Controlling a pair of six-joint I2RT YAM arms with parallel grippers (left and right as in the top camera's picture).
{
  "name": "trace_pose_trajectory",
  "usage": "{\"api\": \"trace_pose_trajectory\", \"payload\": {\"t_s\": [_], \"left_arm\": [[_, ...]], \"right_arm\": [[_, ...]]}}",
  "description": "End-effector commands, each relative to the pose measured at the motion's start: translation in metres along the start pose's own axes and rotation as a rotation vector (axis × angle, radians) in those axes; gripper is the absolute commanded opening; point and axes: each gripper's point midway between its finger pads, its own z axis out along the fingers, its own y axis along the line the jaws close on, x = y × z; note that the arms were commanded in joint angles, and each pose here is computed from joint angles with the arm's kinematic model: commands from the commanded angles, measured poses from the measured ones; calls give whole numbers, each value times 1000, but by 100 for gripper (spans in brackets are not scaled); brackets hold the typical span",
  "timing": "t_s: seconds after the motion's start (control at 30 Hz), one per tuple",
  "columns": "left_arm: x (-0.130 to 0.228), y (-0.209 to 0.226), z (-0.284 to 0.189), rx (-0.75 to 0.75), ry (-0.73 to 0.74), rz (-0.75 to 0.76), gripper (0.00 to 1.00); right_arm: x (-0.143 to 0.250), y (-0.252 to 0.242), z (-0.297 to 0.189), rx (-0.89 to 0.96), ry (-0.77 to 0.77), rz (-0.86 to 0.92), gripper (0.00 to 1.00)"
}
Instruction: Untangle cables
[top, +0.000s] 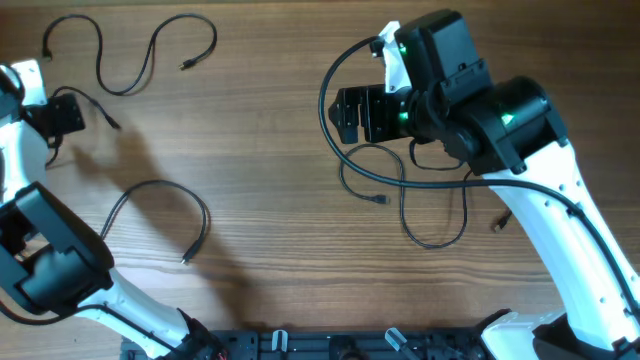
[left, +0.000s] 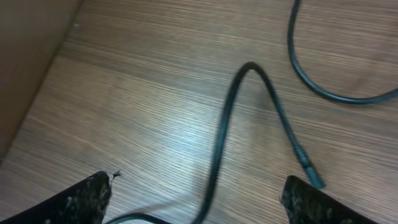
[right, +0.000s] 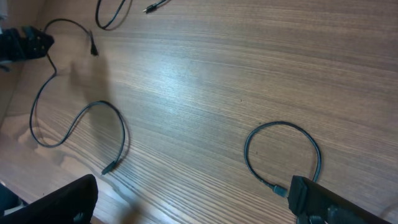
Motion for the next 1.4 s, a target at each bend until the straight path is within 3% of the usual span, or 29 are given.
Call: {"api": "trace_pose_trajectory", "payload": {"t_s": [0.0, 0.1, 0.13, 0.27, 0.3, 0.47, 0.6, 0.7, 0.87, 0.97, 1.07, 1.17, 1.3, 1.33, 1.37], "left_arm": [[8, -7, 17, 94, -1, 23, 86], [16, -21, 27, 169, 8, 16, 75], [17, -24, 29, 188, 8, 15, 67], [15, -26, 27, 199, 1, 6, 11], [14, -25, 25, 198, 1, -19, 4], [-19, -30, -18, 259, -88, -148, 4], [-84, -68, -116, 567, -364, -97, 4], [-97, -93, -180, 730, -461, -30, 4], [-41, -121, -183, 769, -274, 104, 4], [30, -122, -155, 662, 71, 150, 4], [79, -107, -138, 525, 331, 176, 4], [97, -94, -125, 415, 457, 64, 4], [110, -97, -117, 395, 539, -55, 4], [111, -97, -117, 398, 549, -56, 8], [113, -98, -116, 399, 556, -57, 22]], "right_arm": [[2, -3, 18, 8, 41, 63, 100], [5, -1, 25, -1, 67, 74, 100], [6, 1, 26, -17, 76, 74, 100], [6, 3, 26, -26, 79, 75, 100], [7, 3, 26, -26, 80, 74, 100], [7, 3, 26, -29, 82, 74, 100], [14, 2, 26, -22, 108, 69, 100], [17, 0, 25, -16, 120, 71, 100], [18, 0, 25, -15, 125, 57, 100], [17, 0, 25, -18, 123, 19, 100], [16, 1, 25, -21, 115, 18, 100], [15, 1, 25, -21, 115, 18, 100], [19, 0, 25, -16, 128, 16, 100], [19, 0, 25, -16, 129, 12, 100], [19, 0, 25, -18, 129, -4, 100]]}}
